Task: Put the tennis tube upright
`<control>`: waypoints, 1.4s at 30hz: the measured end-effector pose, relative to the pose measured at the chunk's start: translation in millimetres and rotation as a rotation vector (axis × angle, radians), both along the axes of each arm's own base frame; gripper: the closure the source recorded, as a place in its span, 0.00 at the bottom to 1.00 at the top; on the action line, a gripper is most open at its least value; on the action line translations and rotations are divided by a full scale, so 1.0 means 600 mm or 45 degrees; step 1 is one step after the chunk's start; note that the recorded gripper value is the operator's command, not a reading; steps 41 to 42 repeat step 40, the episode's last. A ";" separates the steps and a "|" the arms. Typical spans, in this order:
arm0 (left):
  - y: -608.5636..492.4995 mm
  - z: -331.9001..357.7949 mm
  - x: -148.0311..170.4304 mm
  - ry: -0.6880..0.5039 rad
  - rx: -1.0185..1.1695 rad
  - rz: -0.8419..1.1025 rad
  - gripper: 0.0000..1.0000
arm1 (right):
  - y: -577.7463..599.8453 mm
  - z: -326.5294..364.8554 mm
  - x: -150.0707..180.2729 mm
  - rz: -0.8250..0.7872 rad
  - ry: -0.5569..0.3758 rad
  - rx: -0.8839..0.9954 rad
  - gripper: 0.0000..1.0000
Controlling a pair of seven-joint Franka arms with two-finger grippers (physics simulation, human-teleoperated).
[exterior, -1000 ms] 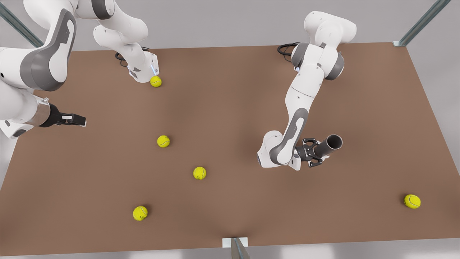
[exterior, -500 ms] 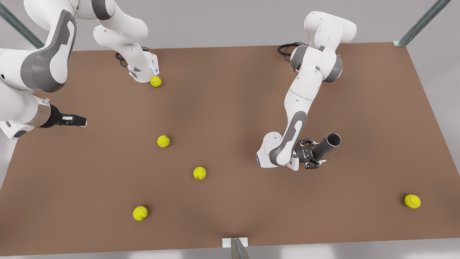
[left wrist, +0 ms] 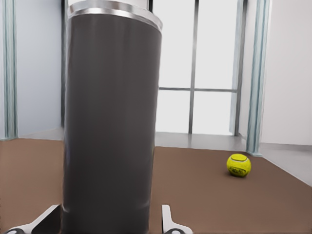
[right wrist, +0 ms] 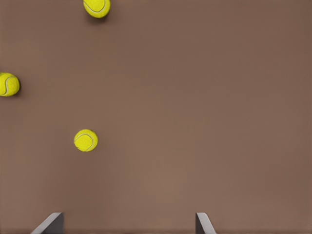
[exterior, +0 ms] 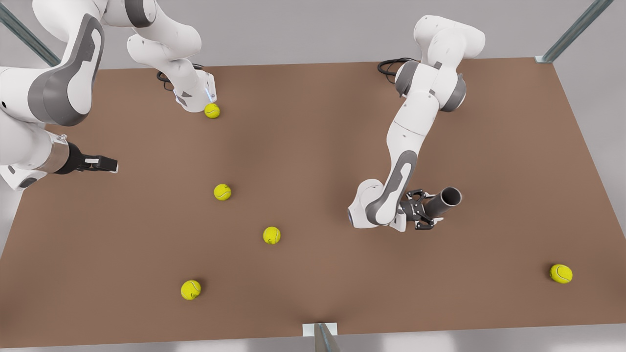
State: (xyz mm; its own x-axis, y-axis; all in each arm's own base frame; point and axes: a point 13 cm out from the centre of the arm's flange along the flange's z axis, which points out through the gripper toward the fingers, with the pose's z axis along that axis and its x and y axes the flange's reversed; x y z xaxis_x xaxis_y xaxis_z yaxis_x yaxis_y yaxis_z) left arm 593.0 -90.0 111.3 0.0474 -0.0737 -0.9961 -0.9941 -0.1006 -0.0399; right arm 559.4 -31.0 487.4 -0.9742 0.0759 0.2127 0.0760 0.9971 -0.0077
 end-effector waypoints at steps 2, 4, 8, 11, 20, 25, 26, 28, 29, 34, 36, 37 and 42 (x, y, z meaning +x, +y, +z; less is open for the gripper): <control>-0.024 -0.002 -0.001 -0.003 -0.036 -0.006 0.00 | 0.000 0.000 0.000 0.001 0.000 0.001 0.00; -0.068 -0.009 -0.010 0.008 -0.100 -0.022 0.00 | 0.000 0.000 0.000 0.003 0.000 0.002 0.00; -0.222 -0.013 -0.022 -0.011 -0.358 -0.055 0.00 | -0.001 0.000 0.000 0.007 -0.001 0.003 0.00; -0.261 0.125 0.012 -0.035 -0.709 0.051 0.00 | -0.001 0.000 0.000 0.010 -0.001 0.004 0.00; 0.013 0.494 0.046 0.183 -1.481 -0.049 0.00 | -0.003 0.003 0.000 0.017 -0.006 0.001 0.00; 0.029 0.624 -0.006 0.423 -1.639 -0.439 0.00 | -0.006 0.033 -0.011 0.018 -0.048 0.008 0.00; 0.027 0.619 -0.007 0.499 -1.651 -0.497 0.00 | -0.007 0.039 -0.013 0.018 -0.056 0.010 0.00; 0.022 0.603 -0.003 0.646 -1.667 -0.604 0.00 | -0.008 0.044 -0.015 0.017 -0.065 0.011 0.00; 0.020 0.590 0.000 0.719 -1.674 -0.650 0.00 | -0.007 0.044 -0.016 0.018 -0.065 0.012 0.00; 0.007 0.592 0.004 0.965 -1.674 -0.904 0.00 | -0.004 0.043 -0.015 0.022 -0.065 0.012 0.00; 0.004 0.598 0.002 1.046 -1.660 -0.989 0.00 | -0.005 0.043 -0.015 0.022 -0.065 0.011 0.00; 0.001 0.599 0.000 1.085 -1.653 -1.027 0.00 | -0.005 0.043 -0.014 0.021 -0.066 0.011 0.00; -0.001 0.602 -0.002 1.190 -1.630 -1.126 0.00 | -0.005 0.044 -0.014 0.021 -0.067 0.011 0.00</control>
